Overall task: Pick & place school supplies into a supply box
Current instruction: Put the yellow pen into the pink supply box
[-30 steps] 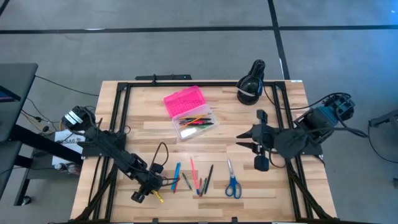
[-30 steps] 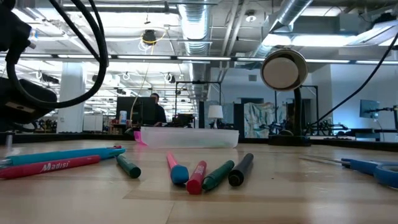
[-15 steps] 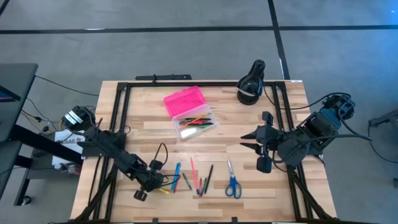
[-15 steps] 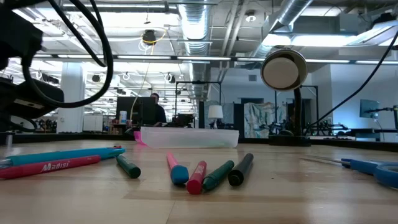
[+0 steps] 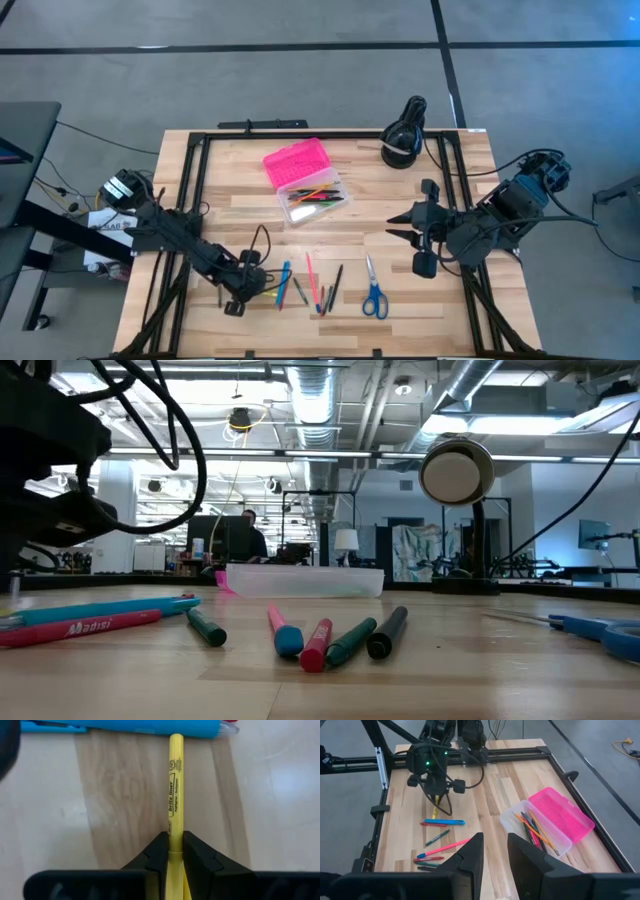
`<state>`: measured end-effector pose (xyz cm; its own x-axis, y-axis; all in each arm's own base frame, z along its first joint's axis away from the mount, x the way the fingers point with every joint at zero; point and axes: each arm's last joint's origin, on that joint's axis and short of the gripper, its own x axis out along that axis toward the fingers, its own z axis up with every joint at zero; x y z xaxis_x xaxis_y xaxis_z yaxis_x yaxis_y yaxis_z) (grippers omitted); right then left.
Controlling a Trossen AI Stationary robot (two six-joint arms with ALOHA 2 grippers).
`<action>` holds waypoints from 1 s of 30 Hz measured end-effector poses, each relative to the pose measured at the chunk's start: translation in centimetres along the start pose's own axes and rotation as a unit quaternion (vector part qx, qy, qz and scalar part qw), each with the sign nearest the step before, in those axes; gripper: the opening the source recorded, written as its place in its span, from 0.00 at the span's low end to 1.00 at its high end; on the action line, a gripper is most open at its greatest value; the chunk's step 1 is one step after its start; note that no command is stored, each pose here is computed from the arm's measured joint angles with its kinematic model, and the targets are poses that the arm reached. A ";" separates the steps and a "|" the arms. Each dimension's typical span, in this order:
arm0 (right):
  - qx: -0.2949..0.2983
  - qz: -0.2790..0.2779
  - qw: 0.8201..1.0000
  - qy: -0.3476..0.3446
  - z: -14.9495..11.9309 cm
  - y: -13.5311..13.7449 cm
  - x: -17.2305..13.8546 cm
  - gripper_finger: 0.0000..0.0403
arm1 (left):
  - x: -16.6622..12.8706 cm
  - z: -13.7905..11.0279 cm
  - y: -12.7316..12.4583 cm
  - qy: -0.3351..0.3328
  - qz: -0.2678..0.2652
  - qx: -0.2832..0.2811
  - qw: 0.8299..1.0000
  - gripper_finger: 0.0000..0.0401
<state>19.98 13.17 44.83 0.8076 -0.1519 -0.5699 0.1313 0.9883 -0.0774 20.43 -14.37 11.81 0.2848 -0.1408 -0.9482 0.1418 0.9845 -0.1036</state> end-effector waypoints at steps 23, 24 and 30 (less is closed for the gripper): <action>0.005 0.001 1.000 -0.001 0.1 0.1 0.1 0.20 | -6.6 1.2 7.0 -0.115 0.091 -0.215 0.965 0.08; 0.006 0.001 1.000 -0.001 0.1 0.1 0.1 0.20 | -7.0 1.4 7.6 -0.131 0.093 -0.232 0.959 0.08; -0.002 -0.004 1.000 0.006 0.0 0.5 0.6 0.20 | -8.5 3.3 11.3 -0.229 0.096 -0.287 0.925 0.08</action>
<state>20.50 13.56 44.41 0.7999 -0.1603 -0.5783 0.1363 0.9870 -0.0850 22.76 -2.41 19.69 0.6430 0.1431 -0.7524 -0.4429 0.8709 -0.2129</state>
